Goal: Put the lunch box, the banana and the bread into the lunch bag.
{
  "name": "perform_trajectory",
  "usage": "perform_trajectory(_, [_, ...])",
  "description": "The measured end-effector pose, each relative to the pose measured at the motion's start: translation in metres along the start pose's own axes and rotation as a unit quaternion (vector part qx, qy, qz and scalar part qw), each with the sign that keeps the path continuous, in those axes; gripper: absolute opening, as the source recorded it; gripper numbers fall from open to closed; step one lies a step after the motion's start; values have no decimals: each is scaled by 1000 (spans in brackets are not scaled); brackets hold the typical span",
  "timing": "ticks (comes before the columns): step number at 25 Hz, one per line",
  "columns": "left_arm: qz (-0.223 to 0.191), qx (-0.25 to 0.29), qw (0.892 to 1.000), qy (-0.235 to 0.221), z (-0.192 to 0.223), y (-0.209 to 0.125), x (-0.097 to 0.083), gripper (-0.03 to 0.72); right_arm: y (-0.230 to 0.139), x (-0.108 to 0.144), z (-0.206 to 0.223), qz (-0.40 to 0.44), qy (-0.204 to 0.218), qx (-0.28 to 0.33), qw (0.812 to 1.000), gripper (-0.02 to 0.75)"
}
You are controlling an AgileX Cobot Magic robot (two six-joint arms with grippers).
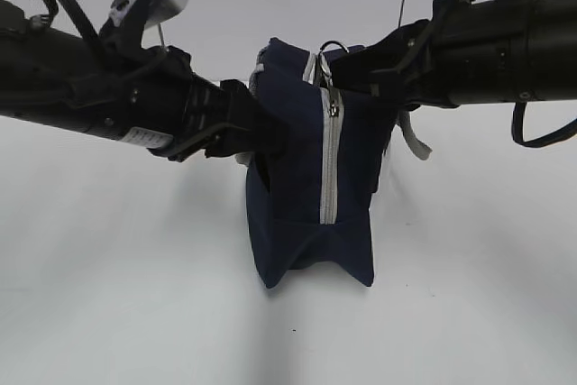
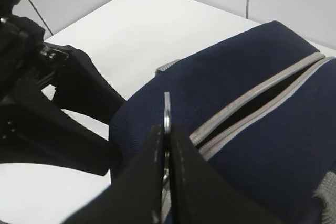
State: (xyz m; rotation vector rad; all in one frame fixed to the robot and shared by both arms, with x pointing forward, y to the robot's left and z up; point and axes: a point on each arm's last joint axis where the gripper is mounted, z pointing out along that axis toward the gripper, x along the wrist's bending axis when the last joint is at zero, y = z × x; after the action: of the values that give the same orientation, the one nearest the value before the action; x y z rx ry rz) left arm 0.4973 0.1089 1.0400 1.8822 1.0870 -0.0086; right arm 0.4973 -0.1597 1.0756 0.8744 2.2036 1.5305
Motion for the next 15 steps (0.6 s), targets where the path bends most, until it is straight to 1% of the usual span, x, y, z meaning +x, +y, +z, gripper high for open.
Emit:
perform_trajectory(6, [-11, 2, 1000, -16, 13, -3, 4, 447, 0, 0, 0, 0, 1, 0, 1000, -16])
perform_trajectory(7, [-10, 0, 1000, -18, 13, -3, 3, 439, 0, 0, 0, 1, 2, -1, 1000, -16])
perform_trajectory(9, [-4, -3, 1000, -20, 13, -2, 3, 397, -1, 1, 2, 3, 9, 2, 1000, -16])
perform_trajectory(12, [-3, -3, 1000, -24, 13, -2, 2, 259, -1, 1, 3, 5, 13, 2, 1000, -16])
perform_trajectory(15, [-3, -2, 1000, -26, 13, -2, 2, 79, -1, 1, 3, 5, 14, 2, 1000, -16])
